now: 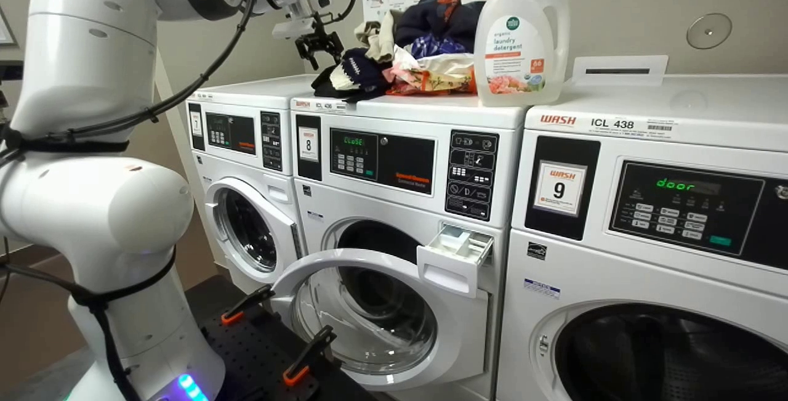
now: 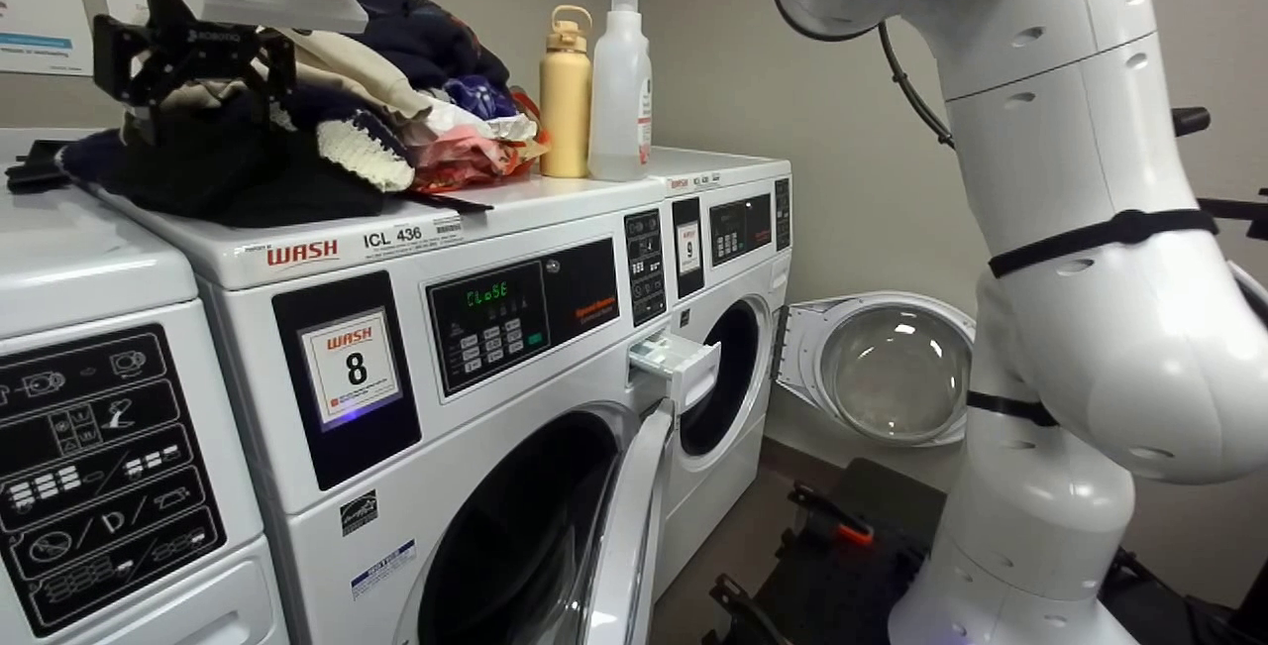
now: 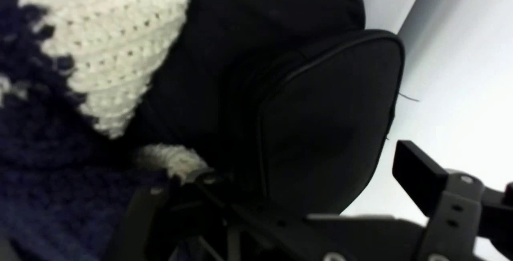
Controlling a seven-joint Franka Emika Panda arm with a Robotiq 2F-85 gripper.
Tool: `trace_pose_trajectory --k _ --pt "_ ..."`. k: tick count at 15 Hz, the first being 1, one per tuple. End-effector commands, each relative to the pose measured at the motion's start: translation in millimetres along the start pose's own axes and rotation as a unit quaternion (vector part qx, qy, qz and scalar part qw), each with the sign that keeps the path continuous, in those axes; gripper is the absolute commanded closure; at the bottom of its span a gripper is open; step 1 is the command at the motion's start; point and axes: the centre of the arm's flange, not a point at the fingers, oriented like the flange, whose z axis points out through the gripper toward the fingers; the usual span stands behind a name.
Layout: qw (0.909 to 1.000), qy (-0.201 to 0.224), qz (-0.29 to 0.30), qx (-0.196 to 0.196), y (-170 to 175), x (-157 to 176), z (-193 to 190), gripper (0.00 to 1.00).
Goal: Move the black bag to the left
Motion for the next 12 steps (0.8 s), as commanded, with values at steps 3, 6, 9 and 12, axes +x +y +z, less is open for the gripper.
trace_pose_trajectory --k 3,6,9,12 --pt "0.9985 -0.010 -0.002 -0.053 4 26 23 0.00" --pt "0.9975 -0.038 -0.003 -0.060 5 24 39 0.00" --pt "0.9969 -0.051 -0.001 -0.059 4 25 43 0.34" --pt "0.9965 -0.057 0.001 -0.061 2 28 42 0.57"
